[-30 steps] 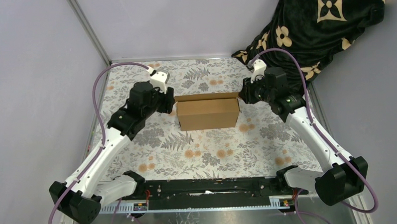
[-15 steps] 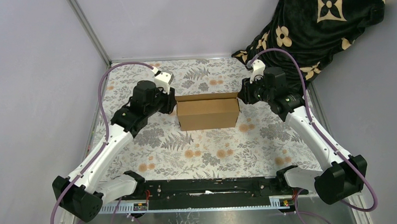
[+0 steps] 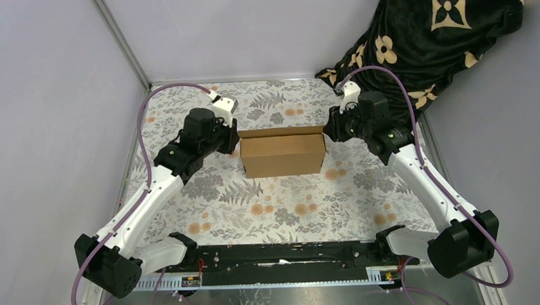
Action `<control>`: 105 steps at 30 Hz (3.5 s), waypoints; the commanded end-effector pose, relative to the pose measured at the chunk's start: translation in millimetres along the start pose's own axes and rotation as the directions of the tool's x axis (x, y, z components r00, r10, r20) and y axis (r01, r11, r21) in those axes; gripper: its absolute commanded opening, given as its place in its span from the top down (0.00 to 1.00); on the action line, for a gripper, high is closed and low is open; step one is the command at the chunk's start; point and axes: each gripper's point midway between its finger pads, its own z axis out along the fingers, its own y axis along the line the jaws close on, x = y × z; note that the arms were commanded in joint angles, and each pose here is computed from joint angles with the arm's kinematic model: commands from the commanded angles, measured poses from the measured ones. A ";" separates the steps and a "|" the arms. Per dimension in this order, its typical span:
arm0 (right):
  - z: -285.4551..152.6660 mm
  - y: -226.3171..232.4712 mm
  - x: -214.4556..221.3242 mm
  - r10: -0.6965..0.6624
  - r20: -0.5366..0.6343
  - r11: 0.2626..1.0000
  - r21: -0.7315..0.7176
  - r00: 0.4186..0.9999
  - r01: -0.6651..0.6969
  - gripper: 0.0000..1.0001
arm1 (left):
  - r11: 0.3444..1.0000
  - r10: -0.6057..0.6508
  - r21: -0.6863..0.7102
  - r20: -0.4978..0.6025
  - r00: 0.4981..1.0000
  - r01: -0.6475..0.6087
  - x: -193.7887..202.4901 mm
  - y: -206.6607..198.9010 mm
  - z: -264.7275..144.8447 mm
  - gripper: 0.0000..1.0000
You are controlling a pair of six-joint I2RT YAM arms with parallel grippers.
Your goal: Fold the paper box
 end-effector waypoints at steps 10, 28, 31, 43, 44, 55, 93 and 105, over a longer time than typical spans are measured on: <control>-6.1 9.5 -27.3 -0.022 0.071 0.999 -0.035 0.997 0.024 0.70 | 1.000 -0.016 -0.001 0.086 0.996 0.016 -31.4 0.0 -2.1 0.76; -4.7 10.3 -31.0 -0.023 0.071 0.999 -0.042 0.997 0.026 0.87 | 1.000 -0.015 -0.003 0.063 0.998 0.016 -27.6 0.7 3.8 0.84; -4.4 10.3 -31.5 -0.022 0.070 0.999 -0.042 0.997 0.025 0.91 | 1.000 -0.017 -0.002 0.058 0.998 0.017 -28.3 0.4 4.4 0.85; -3.8 13.6 -33.8 -0.018 0.067 0.999 -0.043 0.998 0.021 0.96 | 0.999 -0.046 -0.010 0.033 0.998 0.046 -32.2 0.3 8.3 0.88; -3.7 14.3 -33.9 -0.019 0.066 0.999 -0.043 0.998 0.022 0.97 | 0.999 -0.048 -0.012 0.030 0.998 0.048 -31.6 0.7 9.1 0.89; -1.5 14.7 -31.5 -0.013 0.055 0.999 -0.035 0.998 0.015 0.85 | 0.998 -0.047 -0.040 -0.008 0.999 0.047 -24.4 5.1 9.1 0.89; -11.3 8.8 -31.6 -0.032 0.055 0.999 0.009 0.998 0.032 0.91 | 0.997 -0.043 -0.070 -0.004 0.999 0.043 -27.9 10.2 0.2 0.77; -10.1 7.5 -32.6 -0.034 0.050 0.999 0.015 0.998 0.034 0.98 | 0.995 -0.033 -0.095 -0.011 0.999 0.031 -25.2 14.8 -6.8 0.69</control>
